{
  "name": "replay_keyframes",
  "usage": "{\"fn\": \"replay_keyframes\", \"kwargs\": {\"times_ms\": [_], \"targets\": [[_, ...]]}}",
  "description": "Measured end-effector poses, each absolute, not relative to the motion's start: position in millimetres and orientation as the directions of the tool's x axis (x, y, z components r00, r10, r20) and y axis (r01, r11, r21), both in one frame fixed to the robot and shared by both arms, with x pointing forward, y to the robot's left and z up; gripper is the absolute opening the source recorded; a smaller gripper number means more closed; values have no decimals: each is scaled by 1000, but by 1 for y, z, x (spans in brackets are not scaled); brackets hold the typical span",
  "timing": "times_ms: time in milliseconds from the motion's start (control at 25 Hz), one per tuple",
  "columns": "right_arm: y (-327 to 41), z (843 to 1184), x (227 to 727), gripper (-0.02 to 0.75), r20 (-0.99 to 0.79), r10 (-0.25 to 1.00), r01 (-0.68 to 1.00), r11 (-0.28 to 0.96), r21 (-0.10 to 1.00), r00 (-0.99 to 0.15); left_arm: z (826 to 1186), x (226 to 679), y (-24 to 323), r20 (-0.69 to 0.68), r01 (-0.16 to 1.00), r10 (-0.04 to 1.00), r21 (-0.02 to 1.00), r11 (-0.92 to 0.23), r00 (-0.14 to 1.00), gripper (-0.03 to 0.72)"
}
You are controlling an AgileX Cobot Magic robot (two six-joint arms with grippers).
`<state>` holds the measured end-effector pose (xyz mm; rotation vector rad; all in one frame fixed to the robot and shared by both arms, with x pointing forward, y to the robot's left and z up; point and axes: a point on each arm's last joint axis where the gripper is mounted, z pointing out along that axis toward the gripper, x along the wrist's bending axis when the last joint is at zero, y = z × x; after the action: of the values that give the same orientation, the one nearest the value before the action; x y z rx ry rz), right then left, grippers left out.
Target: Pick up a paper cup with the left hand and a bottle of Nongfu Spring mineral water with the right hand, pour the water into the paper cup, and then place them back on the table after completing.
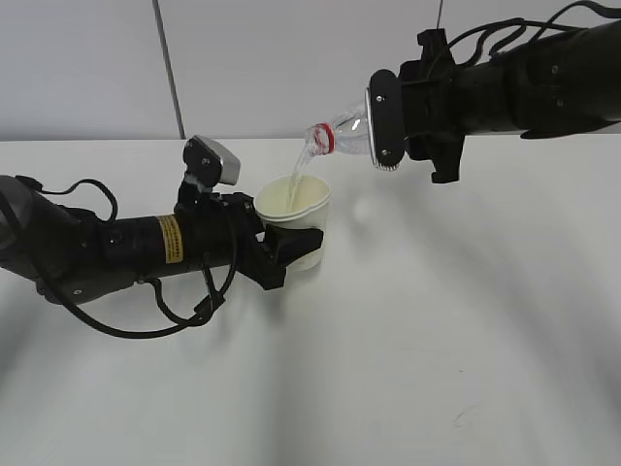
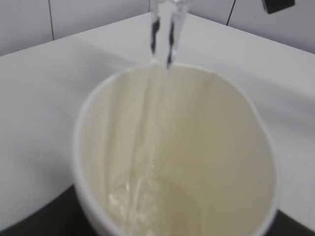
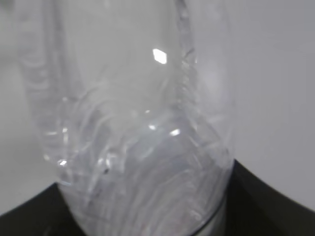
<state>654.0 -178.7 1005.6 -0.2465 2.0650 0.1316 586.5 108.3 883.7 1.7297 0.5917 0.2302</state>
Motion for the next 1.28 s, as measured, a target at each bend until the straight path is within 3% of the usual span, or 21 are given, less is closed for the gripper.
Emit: {"fn": "replay_keyframes", "kwargs": {"times_ms": [1280], "targets": [[-179,1006,654,447,-876,-129,-231,973,-21,-465,883,587,108,-161,264,504,954,-140,849,399]]}}
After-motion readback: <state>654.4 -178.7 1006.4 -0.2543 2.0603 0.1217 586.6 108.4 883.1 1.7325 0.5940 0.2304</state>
